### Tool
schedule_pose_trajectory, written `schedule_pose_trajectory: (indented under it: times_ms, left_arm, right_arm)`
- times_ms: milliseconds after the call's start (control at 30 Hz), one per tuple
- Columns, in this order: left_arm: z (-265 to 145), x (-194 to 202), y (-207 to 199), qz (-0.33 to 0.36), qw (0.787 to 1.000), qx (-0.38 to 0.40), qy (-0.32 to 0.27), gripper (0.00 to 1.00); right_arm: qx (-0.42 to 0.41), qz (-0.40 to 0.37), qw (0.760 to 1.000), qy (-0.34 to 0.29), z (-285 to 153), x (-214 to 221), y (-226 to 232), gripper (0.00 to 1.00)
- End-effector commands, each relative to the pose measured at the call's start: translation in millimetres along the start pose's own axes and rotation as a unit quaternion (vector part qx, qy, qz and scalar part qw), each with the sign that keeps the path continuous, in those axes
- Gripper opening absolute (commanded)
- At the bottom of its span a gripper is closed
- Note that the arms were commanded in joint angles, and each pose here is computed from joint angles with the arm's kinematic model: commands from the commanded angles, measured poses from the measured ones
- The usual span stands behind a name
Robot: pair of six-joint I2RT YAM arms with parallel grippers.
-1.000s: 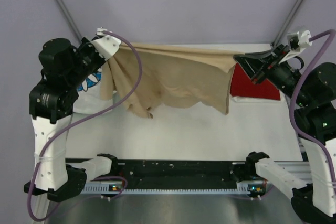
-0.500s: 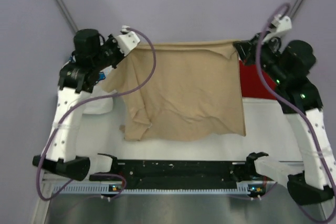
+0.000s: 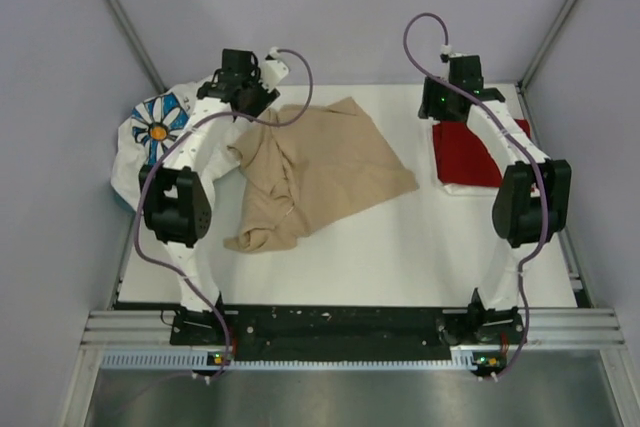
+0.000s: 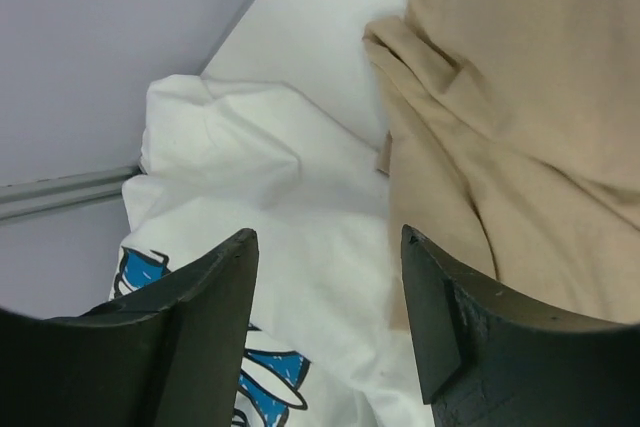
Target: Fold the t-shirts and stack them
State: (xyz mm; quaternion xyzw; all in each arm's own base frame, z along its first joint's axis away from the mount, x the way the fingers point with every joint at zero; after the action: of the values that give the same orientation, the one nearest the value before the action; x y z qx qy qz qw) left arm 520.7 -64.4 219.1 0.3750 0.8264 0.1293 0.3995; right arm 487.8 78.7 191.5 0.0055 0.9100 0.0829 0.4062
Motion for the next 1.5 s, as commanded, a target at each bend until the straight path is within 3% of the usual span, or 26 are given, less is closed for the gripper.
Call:
schedule_pose_trajectory:
  times_ms: [0,233,367,633,800,833,867,900,967,1000,1067,1133,1200,1300,1467]
  left_arm:
    - [-79.2,-32.8,4.7,0.001,0.995,0.002,-0.101,0.64]
    - [-130.6,52.6,-66.5,0.060,0.991,0.116,-0.015,0.63]
    - [-153.7,112.4,-111.4,0.094,0.977,0.186,0.051,0.62]
    - [-167.4,216.7,-177.6,0.173,0.942,0.255,0.132,0.62]
    - [-146.1,241.5,-196.6,0.195,0.934,0.267,0.136,0.66]
    - [-140.4,241.6,-201.1,0.191,0.932,0.279,0.133,0.78]
    - [-134.6,240.4,-203.2,0.183,0.932,0.284,0.134,0.97]
    - [-127.8,240.7,-204.3,0.175,0.931,0.287,0.140,0.99]
    - [-116.9,244.9,-209.0,0.167,0.928,0.296,0.155,0.99]
    - [-110.2,246.8,-208.9,0.164,0.929,0.289,0.163,0.99]
    - [-99.7,249.7,-209.4,0.156,0.932,0.276,0.175,0.99]
    - [-95.2,249.5,-212.3,0.146,0.931,0.283,0.179,0.90]
    - [-97.0,244.2,-215.2,0.134,0.929,0.298,0.173,0.71]
    - [-103.9,224.4,-211.1,0.103,0.934,0.305,0.151,0.00]
    - [-139.5,176.7,-183.1,0.060,0.954,0.278,0.091,0.00]
  right_arm:
    - [-0.008,-0.007,0.999,-0.039,-38.4,-17.4,7.3,0.56]
    - [-0.020,-0.016,0.999,0.044,-50.1,73.7,19.0,0.57]
    - [-0.029,-0.041,0.994,0.092,-38.3,115.4,34.3,0.57]
    - [0.013,-0.055,0.989,0.136,10.6,136.5,25.7,0.62]
    - [0.011,-0.055,0.985,0.165,32.3,153.1,25.2,0.63]
    - [0.009,-0.055,0.984,0.170,35.0,155.6,24.8,0.63]
    - [0.008,-0.056,0.983,0.174,38.6,158.4,25.9,0.62]
    - [-0.006,-0.053,0.982,0.181,40.8,161.4,30.1,0.61]
    - [-0.017,-0.050,0.981,0.186,43.3,163.6,32.7,0.58]
    - [-0.019,-0.049,0.981,0.188,42.7,164.5,33.2,0.50]
    - [-0.016,-0.050,0.981,0.188,42.1,165.7,31.2,0.26]
    - [-0.016,-0.055,0.981,0.185,39.7,163.8,30.6,0.11]
    - [-0.022,-0.053,0.983,0.173,34.7,155.5,30.9,0.00]
    - [-0.028,-0.050,0.988,0.146,20.7,136.8,33.5,0.00]
    - [-0.038,-0.050,0.995,0.079,-20.4,98.5,40.8,0.00]
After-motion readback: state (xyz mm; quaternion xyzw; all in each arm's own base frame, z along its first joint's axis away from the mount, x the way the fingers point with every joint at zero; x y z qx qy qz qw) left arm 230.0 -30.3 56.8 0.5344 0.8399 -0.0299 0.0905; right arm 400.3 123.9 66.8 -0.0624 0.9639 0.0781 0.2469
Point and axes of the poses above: each gripper's point midway between its finger pads, its own z axis out along the fingers, its own y axis along the line the jaws close on, x = y × z, the point moved 3 cm from there along -z, back along the fingers, and after that the axes turned 1 degree about -z, right-handed, at the moved point
